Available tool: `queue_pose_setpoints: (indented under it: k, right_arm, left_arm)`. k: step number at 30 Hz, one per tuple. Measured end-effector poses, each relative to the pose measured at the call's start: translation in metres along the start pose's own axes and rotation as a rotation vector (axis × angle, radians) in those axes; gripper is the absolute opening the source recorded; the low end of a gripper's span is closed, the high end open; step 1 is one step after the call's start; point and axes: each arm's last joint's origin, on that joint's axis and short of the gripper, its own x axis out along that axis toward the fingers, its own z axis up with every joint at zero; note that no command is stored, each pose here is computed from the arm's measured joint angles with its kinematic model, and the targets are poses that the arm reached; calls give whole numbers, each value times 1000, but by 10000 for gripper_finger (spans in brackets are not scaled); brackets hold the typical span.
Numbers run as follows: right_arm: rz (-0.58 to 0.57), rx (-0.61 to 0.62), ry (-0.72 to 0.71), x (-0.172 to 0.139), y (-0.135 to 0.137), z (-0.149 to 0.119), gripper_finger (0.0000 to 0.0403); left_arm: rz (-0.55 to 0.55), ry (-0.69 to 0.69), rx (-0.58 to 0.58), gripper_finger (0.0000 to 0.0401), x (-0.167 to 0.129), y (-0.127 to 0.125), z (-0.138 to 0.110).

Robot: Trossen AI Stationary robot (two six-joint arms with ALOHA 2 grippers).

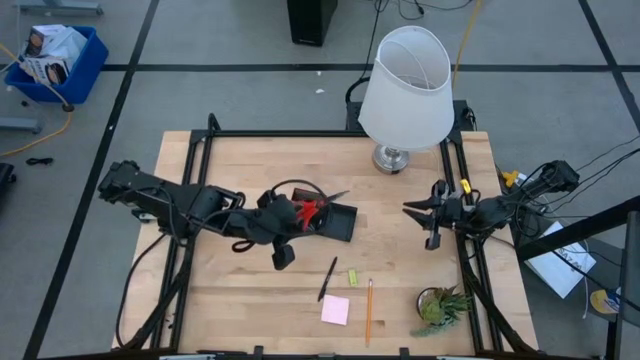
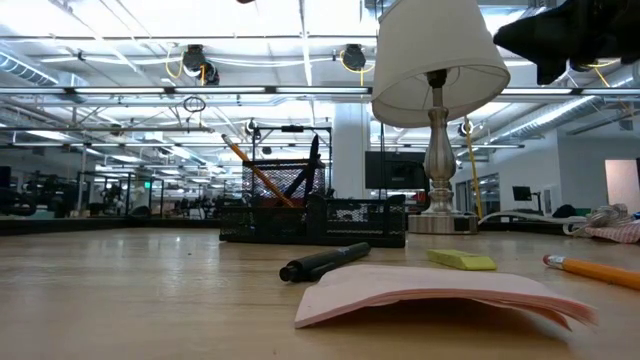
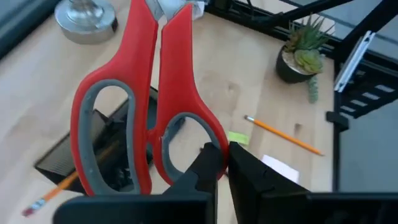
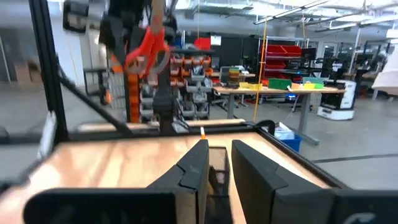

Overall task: Pick and place office supplies into organizer
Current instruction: Put the red scissors into the black desk organizer

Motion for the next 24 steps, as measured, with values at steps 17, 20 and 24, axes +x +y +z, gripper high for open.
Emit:
queue_pose_setpoints:
  k: [17, 20, 24]
  right_arm:
    - [-117, 340, -60, 11, -5, 3, 44]
    - [37, 205, 1, 21, 7, -5, 44]
    - [148, -142, 24, 35, 28, -20, 43]
  left_arm:
    - [-43, 48, -128, 38, 1, 1, -1]
    - [-39, 46, -135, 36, 1, 2, 0]
    - [-44, 54, -164, 13, 3, 5, 2]
